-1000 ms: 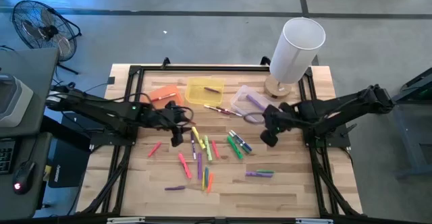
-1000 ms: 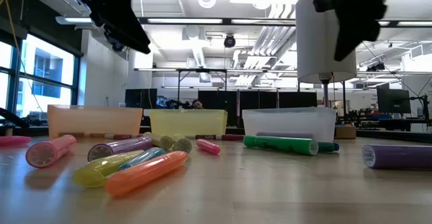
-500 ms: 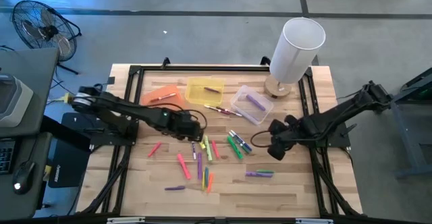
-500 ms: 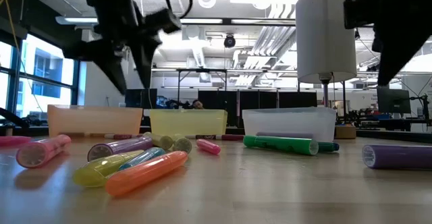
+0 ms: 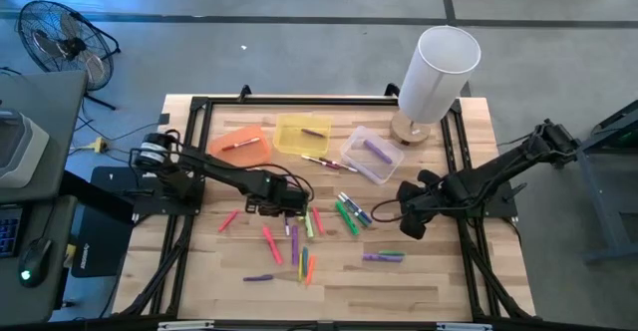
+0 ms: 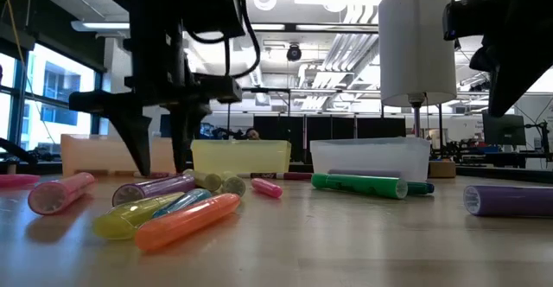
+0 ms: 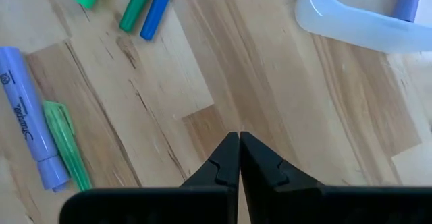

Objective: Pick & Place Markers
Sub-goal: Put the dark blue marker pen into the orange bin

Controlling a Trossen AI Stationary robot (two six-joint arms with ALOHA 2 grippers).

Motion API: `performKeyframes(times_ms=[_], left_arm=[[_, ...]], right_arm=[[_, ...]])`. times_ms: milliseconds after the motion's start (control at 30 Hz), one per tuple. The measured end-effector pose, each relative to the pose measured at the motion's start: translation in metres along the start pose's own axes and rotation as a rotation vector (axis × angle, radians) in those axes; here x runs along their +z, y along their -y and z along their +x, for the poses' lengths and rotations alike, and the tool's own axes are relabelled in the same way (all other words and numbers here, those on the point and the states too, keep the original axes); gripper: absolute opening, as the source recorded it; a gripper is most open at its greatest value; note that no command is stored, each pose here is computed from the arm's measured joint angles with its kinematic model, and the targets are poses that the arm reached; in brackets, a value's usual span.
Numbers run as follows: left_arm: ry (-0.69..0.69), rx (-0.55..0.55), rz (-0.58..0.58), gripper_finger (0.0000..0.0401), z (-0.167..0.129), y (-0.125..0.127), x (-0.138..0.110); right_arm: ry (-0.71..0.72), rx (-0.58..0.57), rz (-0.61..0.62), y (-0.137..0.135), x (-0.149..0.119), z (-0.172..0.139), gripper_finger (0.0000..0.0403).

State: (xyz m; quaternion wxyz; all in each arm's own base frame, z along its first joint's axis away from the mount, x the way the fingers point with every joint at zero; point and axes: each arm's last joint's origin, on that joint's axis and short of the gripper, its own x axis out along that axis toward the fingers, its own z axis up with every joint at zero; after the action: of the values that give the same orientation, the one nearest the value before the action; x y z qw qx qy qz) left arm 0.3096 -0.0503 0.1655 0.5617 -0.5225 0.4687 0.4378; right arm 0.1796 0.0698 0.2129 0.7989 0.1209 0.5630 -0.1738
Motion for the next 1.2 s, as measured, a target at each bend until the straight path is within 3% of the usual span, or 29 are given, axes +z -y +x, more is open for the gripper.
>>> performKeyframes(times_ms=[300, 700, 1000, 1200], left_arm=[[-0.029, 0.048, -0.010, 0.0165, 0.015, 0.001, -0.002], [0.012, 0.071, -0.033, 0.0019, 0.015, -0.002, 0.000], [0.032, 0.092, 0.005, 0.0032, 0.007, -0.008, 0.001], [0.033, 0.063, 0.071, 0.0034, -0.027, -0.018, 0.003]], right_arm=[[0.009, 0.008, -0.025, -0.001, 0.001, 0.000, 0.0001], [0.031, 0.023, -0.018, -0.003, 0.003, 0.000, 0.0002], [0.080, 0.034, -0.006, -0.005, 0.006, 0.000, 0.0002], [0.120, 0.064, 0.031, -0.006, 0.013, 0.000, 0.0001]])
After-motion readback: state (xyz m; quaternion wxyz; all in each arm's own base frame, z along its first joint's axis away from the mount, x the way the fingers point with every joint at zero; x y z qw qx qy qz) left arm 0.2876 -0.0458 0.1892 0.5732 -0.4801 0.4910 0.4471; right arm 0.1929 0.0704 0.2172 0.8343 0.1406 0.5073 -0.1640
